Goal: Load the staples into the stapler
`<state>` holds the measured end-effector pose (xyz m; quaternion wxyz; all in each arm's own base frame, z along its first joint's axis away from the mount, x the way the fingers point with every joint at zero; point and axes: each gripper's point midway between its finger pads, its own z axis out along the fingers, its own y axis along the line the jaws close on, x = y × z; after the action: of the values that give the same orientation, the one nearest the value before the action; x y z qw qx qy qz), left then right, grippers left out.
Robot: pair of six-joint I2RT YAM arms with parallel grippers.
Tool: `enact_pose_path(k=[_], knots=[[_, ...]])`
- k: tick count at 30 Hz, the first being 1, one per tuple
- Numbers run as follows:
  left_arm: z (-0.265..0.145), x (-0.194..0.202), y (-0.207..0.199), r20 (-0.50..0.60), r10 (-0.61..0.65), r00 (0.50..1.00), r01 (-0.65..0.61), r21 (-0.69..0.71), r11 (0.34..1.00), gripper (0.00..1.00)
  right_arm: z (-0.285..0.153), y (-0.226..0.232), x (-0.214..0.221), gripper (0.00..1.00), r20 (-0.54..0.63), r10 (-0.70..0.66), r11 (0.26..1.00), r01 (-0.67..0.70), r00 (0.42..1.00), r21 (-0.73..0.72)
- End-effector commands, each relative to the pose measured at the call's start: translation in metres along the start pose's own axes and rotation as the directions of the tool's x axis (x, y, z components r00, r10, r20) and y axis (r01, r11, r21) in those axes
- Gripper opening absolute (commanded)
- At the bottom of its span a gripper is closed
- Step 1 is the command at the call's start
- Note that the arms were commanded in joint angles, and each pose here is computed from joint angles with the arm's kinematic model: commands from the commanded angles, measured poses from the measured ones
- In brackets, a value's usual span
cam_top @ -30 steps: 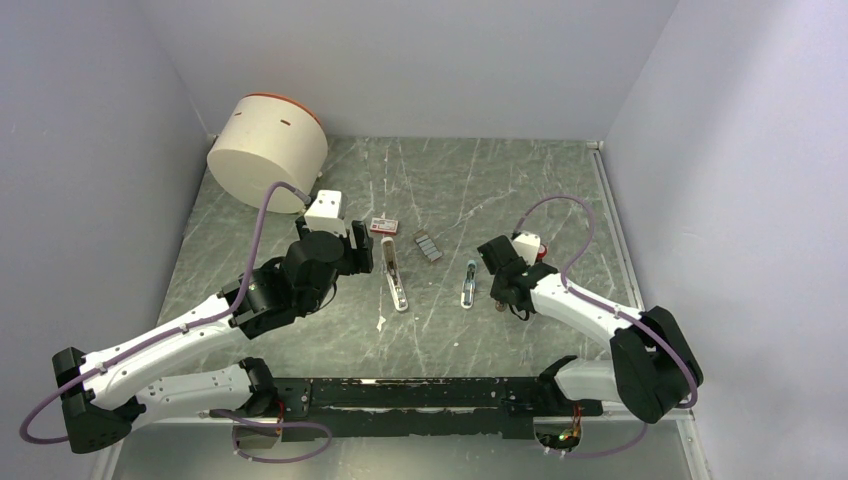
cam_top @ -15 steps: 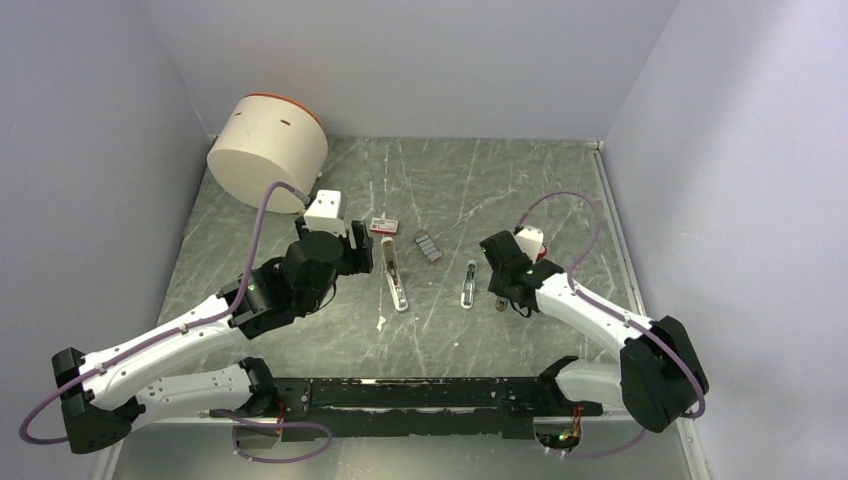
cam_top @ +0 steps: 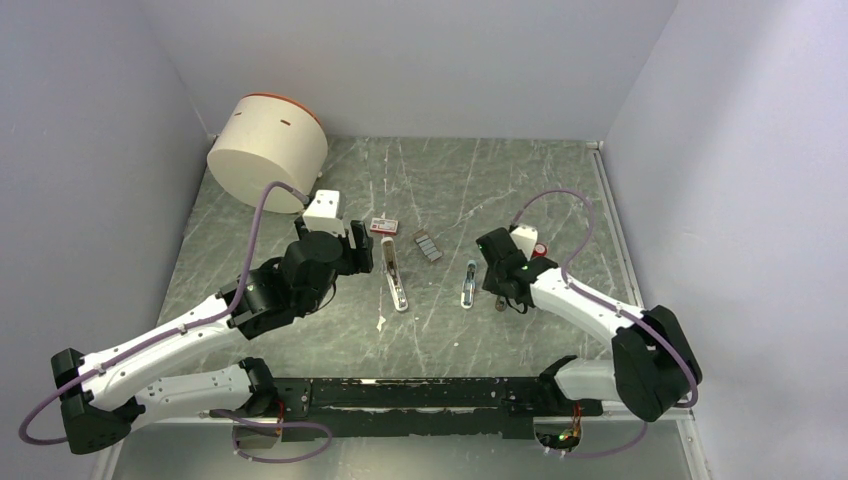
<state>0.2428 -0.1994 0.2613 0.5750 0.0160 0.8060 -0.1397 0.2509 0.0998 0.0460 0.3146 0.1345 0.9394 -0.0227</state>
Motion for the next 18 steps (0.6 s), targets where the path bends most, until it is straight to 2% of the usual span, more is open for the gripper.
enact_pose_path(k=[1, 9, 15, 16, 18], knots=[[-0.003, -0.006, -0.007, 0.005, -0.052, 0.999, 0.052, 0.040, 0.998, 0.74, -0.006, 0.015, -0.017, 0.43, 0.020, 0.000, 0.999, 0.001, 1.000, -0.051], [-0.006, 0.025, -0.020, -0.118, -0.135, 0.984, 0.147, 0.096, 0.985, 0.75, -0.031, 0.040, -0.040, 0.48, 0.047, -0.039, 0.982, 0.047, 0.998, -0.181], [-0.005, 0.067, -0.011, -0.216, -0.200, 0.956, 0.212, 0.034, 0.977, 0.78, -0.054, 0.075, -0.063, 0.57, 0.106, -0.071, 0.941, 0.102, 0.992, -0.324], [-0.004, 0.074, -0.008, -0.226, -0.203, 0.953, 0.213, 0.020, 0.977, 0.75, -0.058, 0.086, -0.067, 0.58, 0.117, -0.086, 0.930, 0.122, 0.989, -0.348], [-0.002, 0.086, -0.003, -0.244, -0.211, 0.946, 0.215, -0.010, 0.976, 0.62, -0.066, 0.113, -0.071, 0.60, 0.136, -0.131, 0.898, 0.176, 0.982, -0.403]])
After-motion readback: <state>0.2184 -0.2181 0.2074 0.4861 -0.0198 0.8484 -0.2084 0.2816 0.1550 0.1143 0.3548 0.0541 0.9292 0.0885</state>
